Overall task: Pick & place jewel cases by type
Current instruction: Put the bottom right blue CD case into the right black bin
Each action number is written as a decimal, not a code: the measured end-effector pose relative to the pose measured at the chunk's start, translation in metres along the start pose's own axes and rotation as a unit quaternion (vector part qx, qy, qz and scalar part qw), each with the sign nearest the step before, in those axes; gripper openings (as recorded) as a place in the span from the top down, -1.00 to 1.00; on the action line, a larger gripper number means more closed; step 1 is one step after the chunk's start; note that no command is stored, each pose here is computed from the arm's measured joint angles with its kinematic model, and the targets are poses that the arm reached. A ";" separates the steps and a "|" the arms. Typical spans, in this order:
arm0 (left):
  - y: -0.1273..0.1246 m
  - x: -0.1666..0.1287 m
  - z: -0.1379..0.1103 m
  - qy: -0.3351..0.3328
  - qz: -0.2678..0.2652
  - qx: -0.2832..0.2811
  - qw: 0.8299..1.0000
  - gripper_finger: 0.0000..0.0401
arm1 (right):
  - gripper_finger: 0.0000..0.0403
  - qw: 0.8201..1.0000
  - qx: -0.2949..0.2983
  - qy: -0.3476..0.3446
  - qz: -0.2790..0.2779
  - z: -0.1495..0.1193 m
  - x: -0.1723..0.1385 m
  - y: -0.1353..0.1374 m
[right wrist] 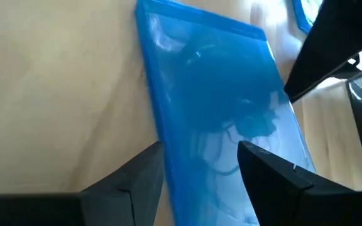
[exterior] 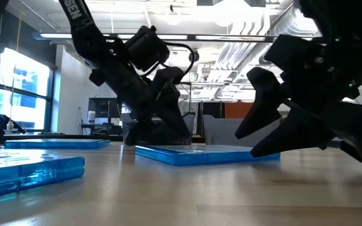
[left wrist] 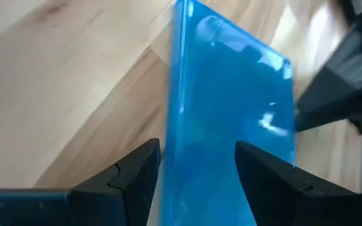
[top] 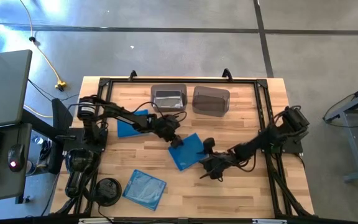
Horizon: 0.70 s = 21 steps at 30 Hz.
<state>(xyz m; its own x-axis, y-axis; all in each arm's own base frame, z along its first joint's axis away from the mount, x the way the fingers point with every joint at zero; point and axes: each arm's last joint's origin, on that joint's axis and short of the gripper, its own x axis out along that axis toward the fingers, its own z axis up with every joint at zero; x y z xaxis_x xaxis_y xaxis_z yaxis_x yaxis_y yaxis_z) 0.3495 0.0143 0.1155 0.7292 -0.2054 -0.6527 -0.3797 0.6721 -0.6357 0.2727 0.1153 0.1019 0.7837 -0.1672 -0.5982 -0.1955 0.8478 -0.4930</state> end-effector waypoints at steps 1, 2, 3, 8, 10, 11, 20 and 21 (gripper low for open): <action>0.000 0.002 0.000 0.001 -0.009 -0.007 1.000 -0.04 | 0.02 1.000 0.002 0.003 -0.001 -0.001 0.001 -0.002; 0.000 0.003 0.000 0.004 -0.017 -0.013 1.000 -0.04 | 0.02 1.000 0.002 0.006 -0.001 -0.002 0.002 -0.004; 0.000 0.003 0.000 0.007 -0.022 -0.018 1.000 -0.04 | 0.02 1.000 0.001 0.008 -0.003 -0.002 0.003 -0.005; -0.008 0.005 0.006 0.027 -0.037 -0.020 0.999 -0.04 | 0.02 1.000 -0.008 0.017 -0.009 -0.005 0.007 -0.013; -0.014 0.006 0.010 0.032 -0.046 -0.008 0.998 -0.04 | 0.02 0.999 -0.022 0.020 -0.017 -0.006 0.007 -0.014; -0.017 0.007 0.013 0.038 -0.047 0.000 0.998 -0.04 | 0.02 0.999 -0.032 0.022 -0.025 -0.006 0.007 -0.014; -0.044 -0.004 0.034 0.119 0.041 0.087 0.988 -0.04 | 0.02 0.995 -0.053 0.031 -0.081 -0.003 0.002 -0.009; -0.047 -0.005 0.036 0.121 0.035 0.092 0.988 -0.04 | 0.02 0.994 -0.053 0.032 -0.086 -0.003 0.001 -0.009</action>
<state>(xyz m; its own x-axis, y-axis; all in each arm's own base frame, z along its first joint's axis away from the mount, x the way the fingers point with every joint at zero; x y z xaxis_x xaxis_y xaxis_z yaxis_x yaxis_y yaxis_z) 0.3841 0.0092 0.1635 0.5389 -0.3033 -0.7859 -0.2988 0.8034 -0.5150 0.2734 0.1060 0.1032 0.7724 -0.3394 -0.5368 -0.1263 0.7462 -0.6536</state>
